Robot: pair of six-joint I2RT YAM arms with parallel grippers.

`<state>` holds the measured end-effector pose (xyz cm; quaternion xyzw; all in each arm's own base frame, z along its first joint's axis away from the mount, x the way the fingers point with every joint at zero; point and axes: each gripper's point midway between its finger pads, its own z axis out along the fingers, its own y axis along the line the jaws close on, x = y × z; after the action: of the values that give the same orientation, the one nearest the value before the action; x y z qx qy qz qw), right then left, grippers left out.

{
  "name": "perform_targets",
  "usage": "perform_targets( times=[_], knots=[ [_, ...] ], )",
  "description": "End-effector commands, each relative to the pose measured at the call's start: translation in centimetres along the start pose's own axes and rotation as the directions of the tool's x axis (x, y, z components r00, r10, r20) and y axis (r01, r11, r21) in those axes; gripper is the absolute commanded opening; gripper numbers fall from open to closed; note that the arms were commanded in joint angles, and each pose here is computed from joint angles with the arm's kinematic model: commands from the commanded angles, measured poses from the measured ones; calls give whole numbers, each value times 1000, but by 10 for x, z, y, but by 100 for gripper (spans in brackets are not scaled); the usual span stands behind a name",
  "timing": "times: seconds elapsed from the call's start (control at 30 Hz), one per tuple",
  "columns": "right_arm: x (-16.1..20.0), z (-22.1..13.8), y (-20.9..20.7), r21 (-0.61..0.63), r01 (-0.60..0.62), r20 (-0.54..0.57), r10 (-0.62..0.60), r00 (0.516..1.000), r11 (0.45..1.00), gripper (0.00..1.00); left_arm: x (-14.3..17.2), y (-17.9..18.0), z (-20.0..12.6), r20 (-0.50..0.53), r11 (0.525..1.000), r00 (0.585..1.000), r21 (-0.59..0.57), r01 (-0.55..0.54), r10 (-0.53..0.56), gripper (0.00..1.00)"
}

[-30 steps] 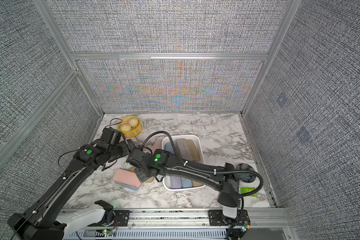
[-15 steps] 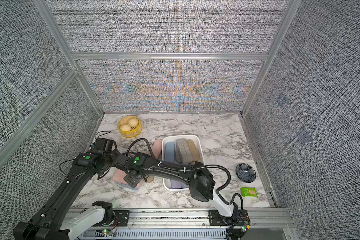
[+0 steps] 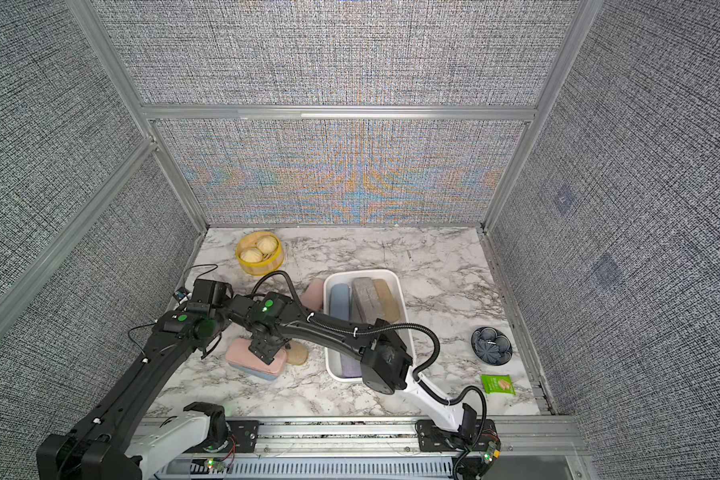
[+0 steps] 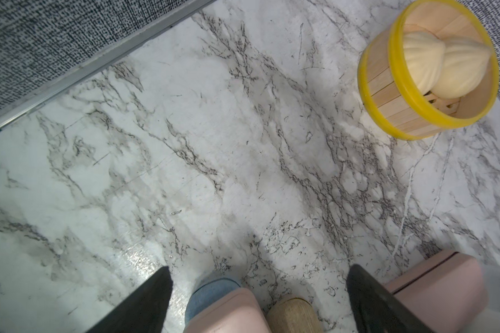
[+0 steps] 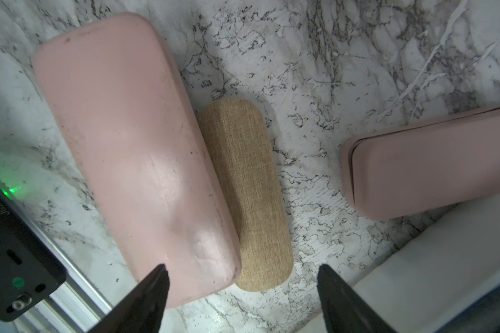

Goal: Put the glasses cases into the storage boxes
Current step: Pick up the glasses case at the center of the board.

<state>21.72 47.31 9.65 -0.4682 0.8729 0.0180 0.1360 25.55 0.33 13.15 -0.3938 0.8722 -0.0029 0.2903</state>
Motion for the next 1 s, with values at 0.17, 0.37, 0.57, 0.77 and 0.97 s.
perform_targets(
  times=[0.17, 0.37, 0.57, 0.77, 0.97],
  knots=[
    [-20, 17, -27, 21, -188, 83, 186, 979, 982, 80, 65, 6, -4, -327, 998, 943, 56, -43, 59, 98],
    [-13, -11, -34, -13, -237, 173, 235, 956, 971, 80, 29, 24, 3, -244, 999, 969, -44, 14, -24, 100],
    [-13, 3, -30, -14, -207, 134, 207, 969, 978, 79, 19, 20, 6, -263, 997, 962, 2, 79, -76, 98],
    [-9, 41, -27, 23, -168, 34, 167, 985, 986, 78, 18, 11, -14, -262, 994, 965, 102, 35, -7, 93],
    [-2, 45, -8, -11, -117, 8, 117, 993, 993, 77, 27, 11, -19, -260, 985, 966, 168, 27, 18, 93]
  ],
)
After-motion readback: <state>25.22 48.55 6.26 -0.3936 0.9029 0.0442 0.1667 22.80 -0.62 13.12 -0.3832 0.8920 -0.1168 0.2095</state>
